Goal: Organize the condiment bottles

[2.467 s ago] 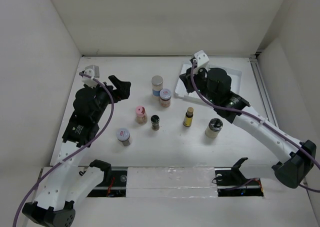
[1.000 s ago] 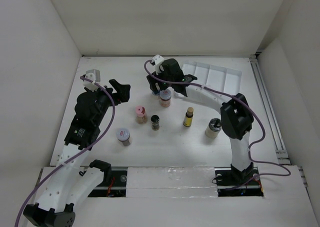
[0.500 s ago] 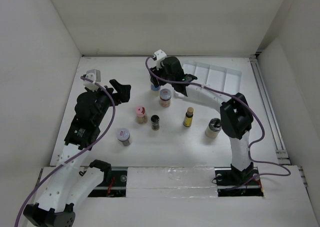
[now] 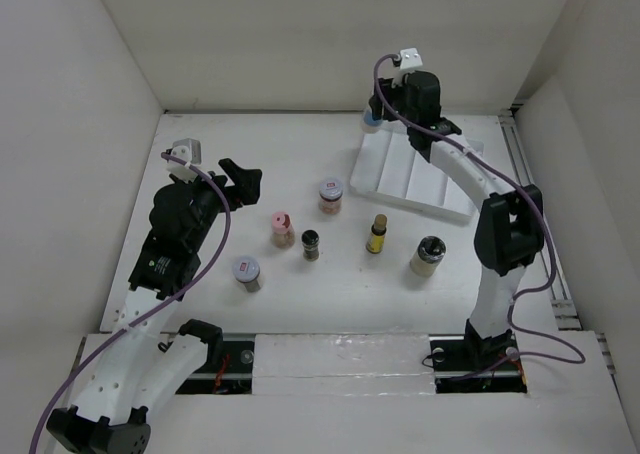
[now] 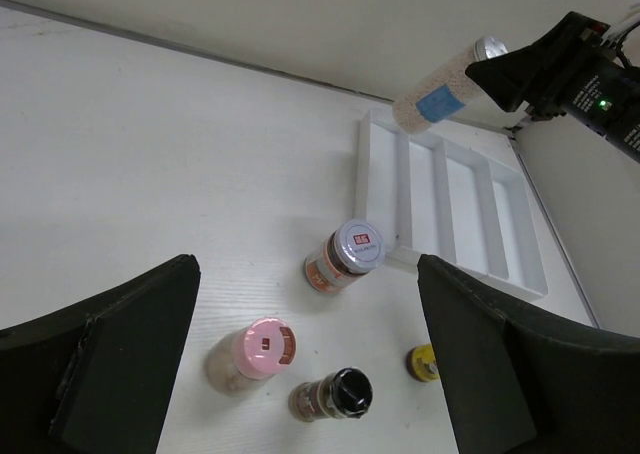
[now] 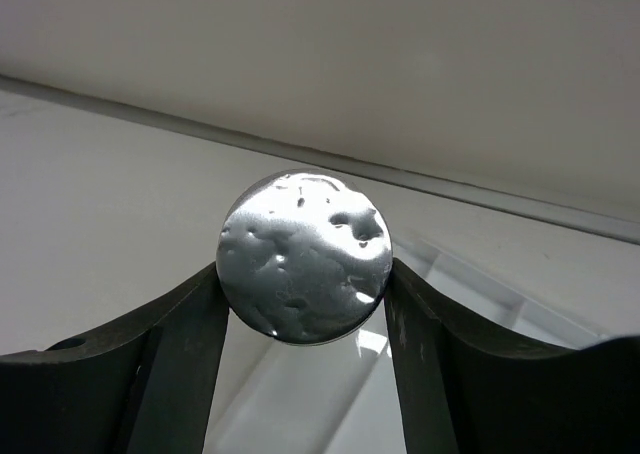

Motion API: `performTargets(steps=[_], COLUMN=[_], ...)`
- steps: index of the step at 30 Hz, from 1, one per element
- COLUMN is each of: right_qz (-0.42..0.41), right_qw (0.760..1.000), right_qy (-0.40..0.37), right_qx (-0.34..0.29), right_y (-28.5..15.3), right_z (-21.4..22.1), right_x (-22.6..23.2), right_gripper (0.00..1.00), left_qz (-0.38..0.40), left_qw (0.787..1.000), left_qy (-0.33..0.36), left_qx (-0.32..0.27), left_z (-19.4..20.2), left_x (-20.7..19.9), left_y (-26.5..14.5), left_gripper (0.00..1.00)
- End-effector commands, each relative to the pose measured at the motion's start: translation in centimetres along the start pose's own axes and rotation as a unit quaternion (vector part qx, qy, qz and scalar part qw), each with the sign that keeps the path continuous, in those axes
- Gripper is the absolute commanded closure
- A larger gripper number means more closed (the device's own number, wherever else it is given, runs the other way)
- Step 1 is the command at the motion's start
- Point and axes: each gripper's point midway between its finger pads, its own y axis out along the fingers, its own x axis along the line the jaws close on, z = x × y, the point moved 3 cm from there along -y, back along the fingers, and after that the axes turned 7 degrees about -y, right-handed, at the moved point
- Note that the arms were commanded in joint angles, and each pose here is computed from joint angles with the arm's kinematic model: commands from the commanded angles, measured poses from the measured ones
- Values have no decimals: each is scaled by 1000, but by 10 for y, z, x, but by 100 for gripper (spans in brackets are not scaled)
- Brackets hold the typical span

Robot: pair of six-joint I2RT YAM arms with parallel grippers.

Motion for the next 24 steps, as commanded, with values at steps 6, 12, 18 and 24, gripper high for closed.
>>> performTargets(steps=[6, 12, 18, 24], right_qz=[16, 19, 58, 71], right_qw=[999, 1000, 998, 996], right_qy=[13, 11, -12, -26], right_qx=[-50, -20, 11, 39], right_y=[19, 31, 42, 48], right_z=[-30, -4, 20, 39], right_x=[-29, -33, -37, -32], right_gripper=[39, 39, 39, 22], left_qz=[21, 18, 22, 19], left_qw=[1000, 1000, 1000, 1000], left_qy=[-1, -1, -1, -1], left_qx=[-18, -14, -11, -7], left_z=[-8, -6, -5, -3], left_x=[-8, -7, -8, -7], left_y=[1, 3, 3, 5], left_gripper=[13, 13, 13, 13])
